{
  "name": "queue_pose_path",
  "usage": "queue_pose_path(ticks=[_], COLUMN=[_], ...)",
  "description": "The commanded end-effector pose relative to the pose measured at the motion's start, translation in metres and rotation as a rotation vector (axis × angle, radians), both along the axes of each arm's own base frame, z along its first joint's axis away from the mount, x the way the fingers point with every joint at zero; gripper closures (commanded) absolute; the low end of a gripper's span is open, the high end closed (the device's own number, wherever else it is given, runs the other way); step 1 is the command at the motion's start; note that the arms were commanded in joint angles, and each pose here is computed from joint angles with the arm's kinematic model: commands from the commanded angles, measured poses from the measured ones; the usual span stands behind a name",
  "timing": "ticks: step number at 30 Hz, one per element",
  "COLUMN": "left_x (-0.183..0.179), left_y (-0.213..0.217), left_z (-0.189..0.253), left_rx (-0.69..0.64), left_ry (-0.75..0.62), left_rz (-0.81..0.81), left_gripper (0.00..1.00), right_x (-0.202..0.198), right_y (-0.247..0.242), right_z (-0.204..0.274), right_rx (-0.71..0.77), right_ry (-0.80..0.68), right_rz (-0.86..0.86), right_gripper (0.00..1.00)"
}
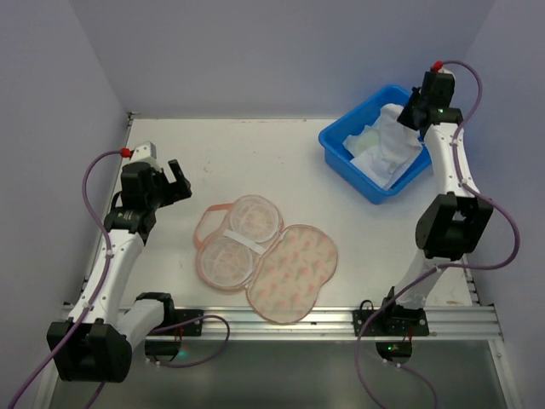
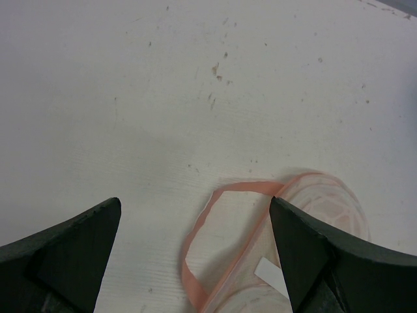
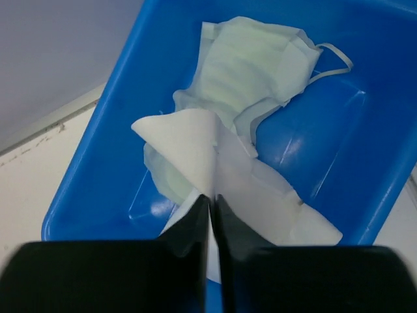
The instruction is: Unzip the laundry bag and remove the bra
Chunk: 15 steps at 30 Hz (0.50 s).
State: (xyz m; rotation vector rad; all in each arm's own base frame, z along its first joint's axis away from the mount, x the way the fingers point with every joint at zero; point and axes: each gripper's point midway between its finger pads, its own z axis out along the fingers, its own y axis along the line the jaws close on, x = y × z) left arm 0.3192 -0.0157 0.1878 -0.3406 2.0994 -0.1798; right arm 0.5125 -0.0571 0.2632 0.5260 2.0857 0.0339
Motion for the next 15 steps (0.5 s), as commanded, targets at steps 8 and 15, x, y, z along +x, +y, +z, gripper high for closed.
queue_pose_path(ticks=[8,15], left_x=[0.009,0.009], left_y=[0.002,-0.003], left_z=[0.004,0.008], left_rx=[0.012,-0.014], left_ry=[-0.026,-0.039], left_rz=[-0.011,-0.043], left_gripper=[0.0,0.0], right_x=[0.039,-0.021], right_y=[-0.023,0.063], right_z=[0.068,0.096], right_rx=[-0.044,0.025], right_ry=[-0.158,-0.249], right_rz=[-0.039,0.159], right_gripper=[0.15,0.05])
